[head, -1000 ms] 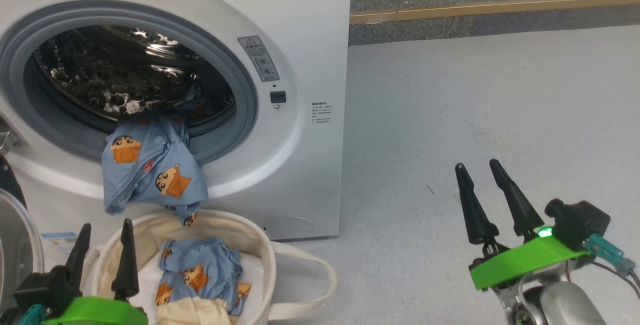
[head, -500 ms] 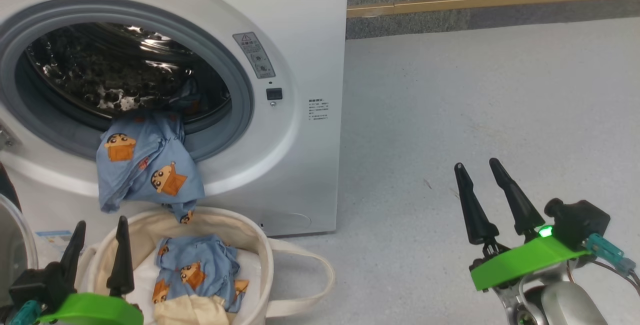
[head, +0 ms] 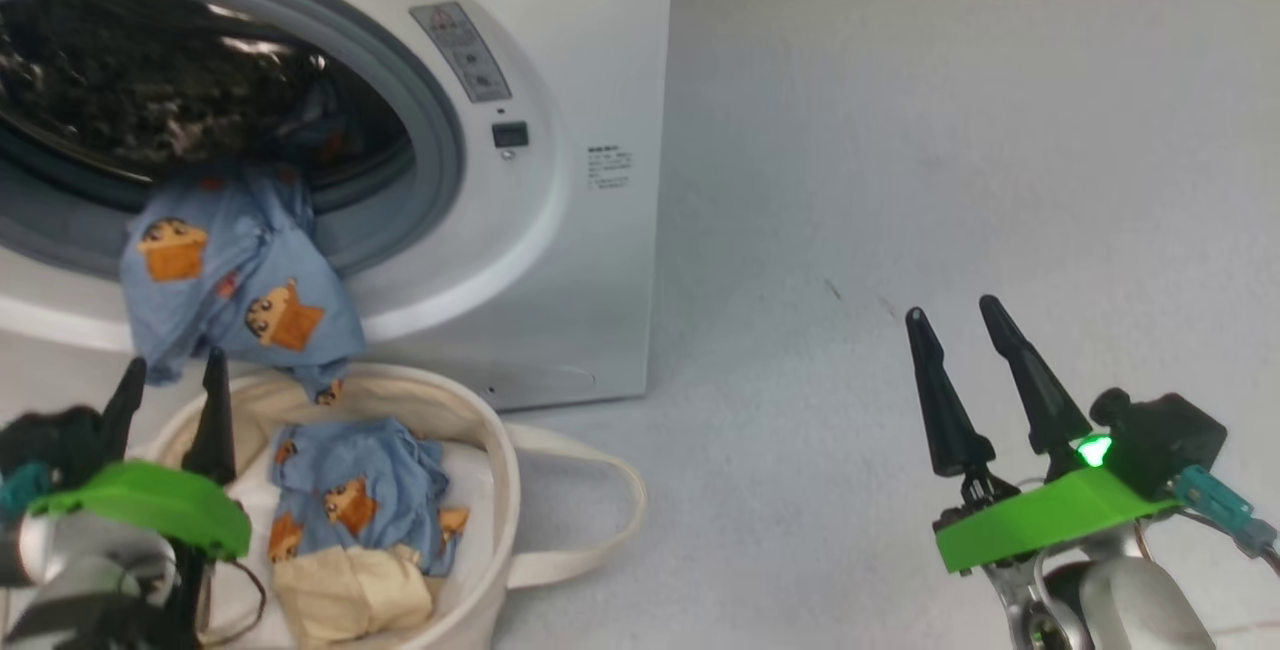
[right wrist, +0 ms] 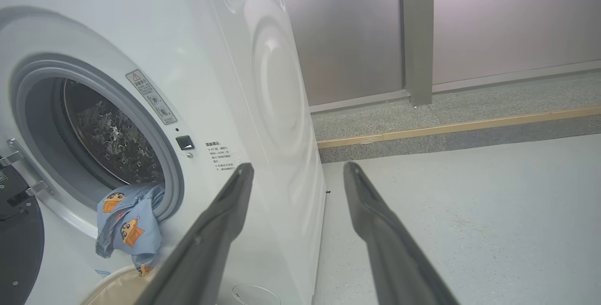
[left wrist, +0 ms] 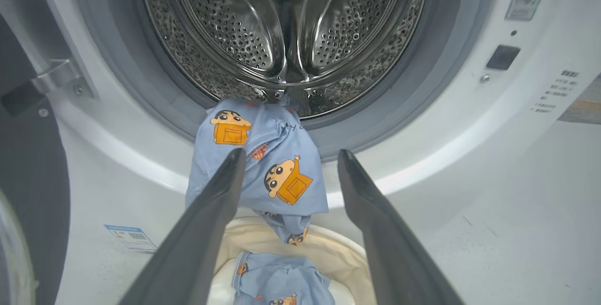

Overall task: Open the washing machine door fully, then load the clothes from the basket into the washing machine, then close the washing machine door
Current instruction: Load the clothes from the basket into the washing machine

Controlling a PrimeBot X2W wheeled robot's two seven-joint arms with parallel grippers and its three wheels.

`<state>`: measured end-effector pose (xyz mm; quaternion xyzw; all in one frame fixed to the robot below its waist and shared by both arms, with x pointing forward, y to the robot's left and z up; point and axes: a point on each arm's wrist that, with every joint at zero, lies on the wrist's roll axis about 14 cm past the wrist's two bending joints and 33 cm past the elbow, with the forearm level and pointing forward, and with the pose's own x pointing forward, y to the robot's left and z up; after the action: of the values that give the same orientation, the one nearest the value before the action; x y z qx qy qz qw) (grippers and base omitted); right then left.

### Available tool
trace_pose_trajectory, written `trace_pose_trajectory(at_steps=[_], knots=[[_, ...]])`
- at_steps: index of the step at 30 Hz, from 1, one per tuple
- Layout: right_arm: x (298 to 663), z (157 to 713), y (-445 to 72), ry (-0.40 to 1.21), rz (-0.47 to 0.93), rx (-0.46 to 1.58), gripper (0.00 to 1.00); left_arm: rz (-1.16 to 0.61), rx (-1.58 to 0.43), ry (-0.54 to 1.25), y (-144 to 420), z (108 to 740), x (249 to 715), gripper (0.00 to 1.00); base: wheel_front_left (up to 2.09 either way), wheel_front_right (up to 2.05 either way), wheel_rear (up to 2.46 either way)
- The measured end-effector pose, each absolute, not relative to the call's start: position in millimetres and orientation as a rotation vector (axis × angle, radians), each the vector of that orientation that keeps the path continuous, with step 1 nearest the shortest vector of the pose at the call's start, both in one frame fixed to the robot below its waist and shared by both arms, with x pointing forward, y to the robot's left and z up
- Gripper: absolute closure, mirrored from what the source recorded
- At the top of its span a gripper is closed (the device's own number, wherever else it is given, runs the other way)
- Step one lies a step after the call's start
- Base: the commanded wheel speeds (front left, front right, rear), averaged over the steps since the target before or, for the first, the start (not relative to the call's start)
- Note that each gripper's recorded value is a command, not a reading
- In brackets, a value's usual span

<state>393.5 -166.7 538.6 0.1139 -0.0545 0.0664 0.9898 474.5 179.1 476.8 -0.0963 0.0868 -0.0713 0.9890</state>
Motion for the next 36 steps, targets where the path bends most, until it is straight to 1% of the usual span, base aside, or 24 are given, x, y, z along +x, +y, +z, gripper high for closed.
trace_pose_trajectory(at_steps=[5, 10, 15, 19, 25, 30, 35, 36], knots=[[403.9, 531.0, -167.1, -0.095, 0.117, 0.222, 0.0, -0.169, -0.159, 0.323, 177.7, 437.8, 499.8, 0.0, 0.0, 0.0, 0.0], [414.0, 521.1, -174.1, -0.076, 0.094, 0.2, 0.0, -0.153, -0.123, 0.458, 189.2, 399.4, 522.7, 0.0, 0.0, 0.0, 0.0], [421.5, 507.7, -180.8, -0.053, 0.068, 0.183, 0.0, -0.158, -0.084, 0.544, 195.8, 368.7, 541.7, 0.0, 0.0, 0.0, 0.0], [424.0, 494.7, -186.1, -0.027, 0.049, 0.178, 0.0, -0.145, -0.095, 0.576, 198.5, 352.5, 558.1, 0.0, 0.0, 0.0, 0.0], [431.6, 477.4, -188.8, 0.008, 0.038, 0.177, 0.0, -0.166, -0.112, 0.59, 187.5, 335.0, 580.1, 0.0, 0.0, 0.0, 0.0], [436.6, 471.4, -189.4, 0.012, 0.036, 0.171, 0.0, -0.188, -0.114, 0.61, 179.9, 321.0, 586.1, 0.0, 0.0, 0.0, 0.0], [438.7, 464.7, -190.9, 0.02, 0.028, 0.17, 0.0, -0.196, -0.112, 0.587, 180.9, 315.2, 591.7, 0.0, 0.0, 0.0, 0.0], [438.8, 465.2, -191.4, 0.018, 0.026, 0.17, 0.0, -0.201, -0.107, 0.581, 180.5, 315.2, 591.4, 0.58, 0.0, 0.0, 0.0]])
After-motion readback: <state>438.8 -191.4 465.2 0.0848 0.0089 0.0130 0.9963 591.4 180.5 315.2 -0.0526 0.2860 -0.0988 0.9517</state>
